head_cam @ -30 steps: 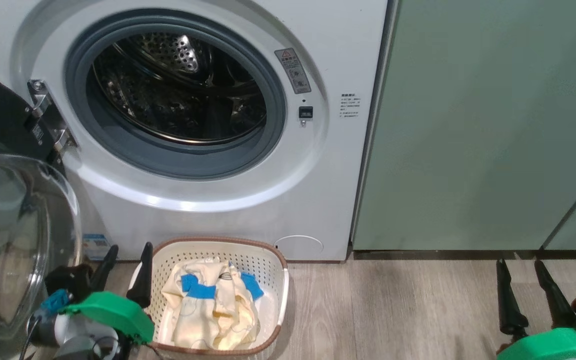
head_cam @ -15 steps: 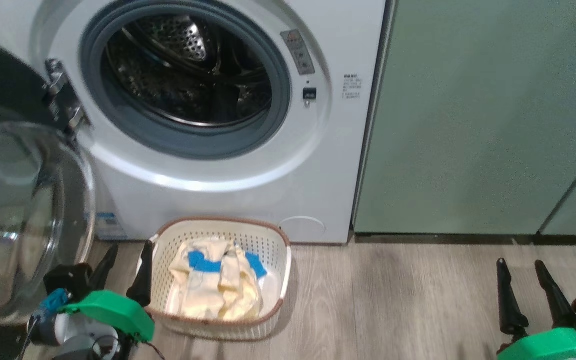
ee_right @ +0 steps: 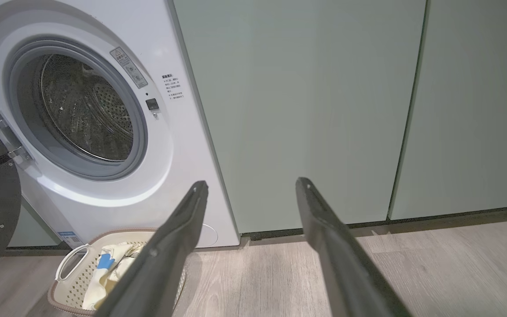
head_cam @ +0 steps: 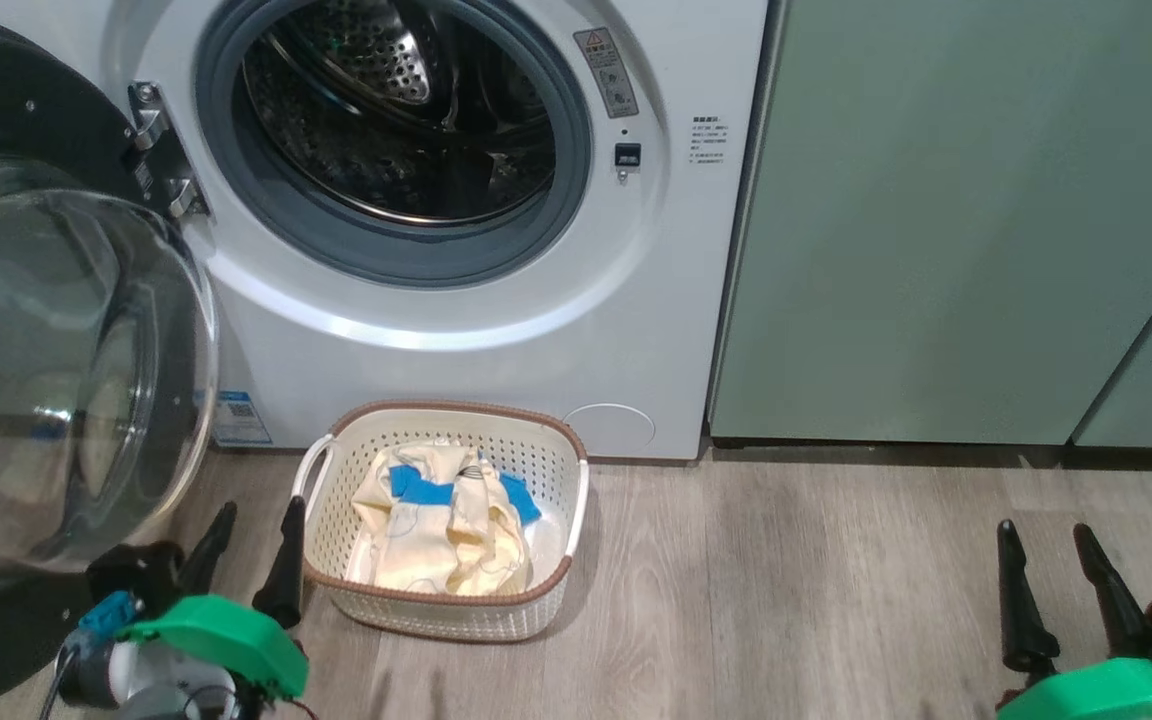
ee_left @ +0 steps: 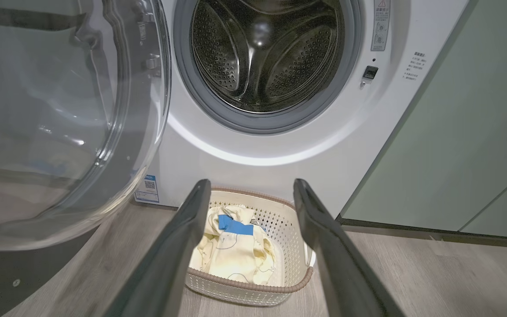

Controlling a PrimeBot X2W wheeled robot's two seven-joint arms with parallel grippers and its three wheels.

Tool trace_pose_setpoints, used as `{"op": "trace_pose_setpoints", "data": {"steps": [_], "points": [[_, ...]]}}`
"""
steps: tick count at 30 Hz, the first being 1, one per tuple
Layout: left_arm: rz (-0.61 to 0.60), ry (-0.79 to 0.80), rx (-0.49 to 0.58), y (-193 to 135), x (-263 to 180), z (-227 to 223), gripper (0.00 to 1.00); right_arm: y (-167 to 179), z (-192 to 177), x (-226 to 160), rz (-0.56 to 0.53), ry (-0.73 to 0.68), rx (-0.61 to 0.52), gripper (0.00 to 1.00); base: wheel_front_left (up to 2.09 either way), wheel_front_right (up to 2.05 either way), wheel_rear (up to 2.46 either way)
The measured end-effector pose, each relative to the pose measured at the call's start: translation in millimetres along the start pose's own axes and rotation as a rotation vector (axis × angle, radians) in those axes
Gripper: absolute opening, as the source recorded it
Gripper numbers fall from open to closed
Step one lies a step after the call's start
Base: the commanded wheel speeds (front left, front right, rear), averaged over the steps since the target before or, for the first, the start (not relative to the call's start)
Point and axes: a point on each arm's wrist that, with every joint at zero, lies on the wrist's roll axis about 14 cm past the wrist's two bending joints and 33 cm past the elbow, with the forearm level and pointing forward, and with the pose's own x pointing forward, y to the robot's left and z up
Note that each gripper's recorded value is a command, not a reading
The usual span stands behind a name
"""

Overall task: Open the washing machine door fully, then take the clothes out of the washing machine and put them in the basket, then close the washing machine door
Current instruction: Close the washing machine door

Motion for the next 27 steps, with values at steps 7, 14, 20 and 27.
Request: {"op": "trace_pose_setpoints", "data": {"steps": [7, 14, 20, 27], "points": [[0.012, -0.012, 0.001, 4, -2, 3, 1.00, 3, 0, 3, 0.012, 0.000, 0.000, 1.00, 0.00, 0.00, 0.00], [0.073, -0.026, -0.006, 23, -14, 7, 1.00, 19, -2, 12, 0.062, 0.008, -0.001, 1.00, 0.00, 0.00, 0.00], [0.153, -0.040, -0.009, 48, -32, 10, 1.00, 41, -7, 24, 0.129, 0.023, 0.000, 1.00, 0.00, 0.00, 0.00], [0.258, -0.060, -0.013, 78, -59, 13, 1.00, 76, -14, 38, 0.231, 0.046, 0.003, 1.00, 0.00, 0.00, 0.00]]}}
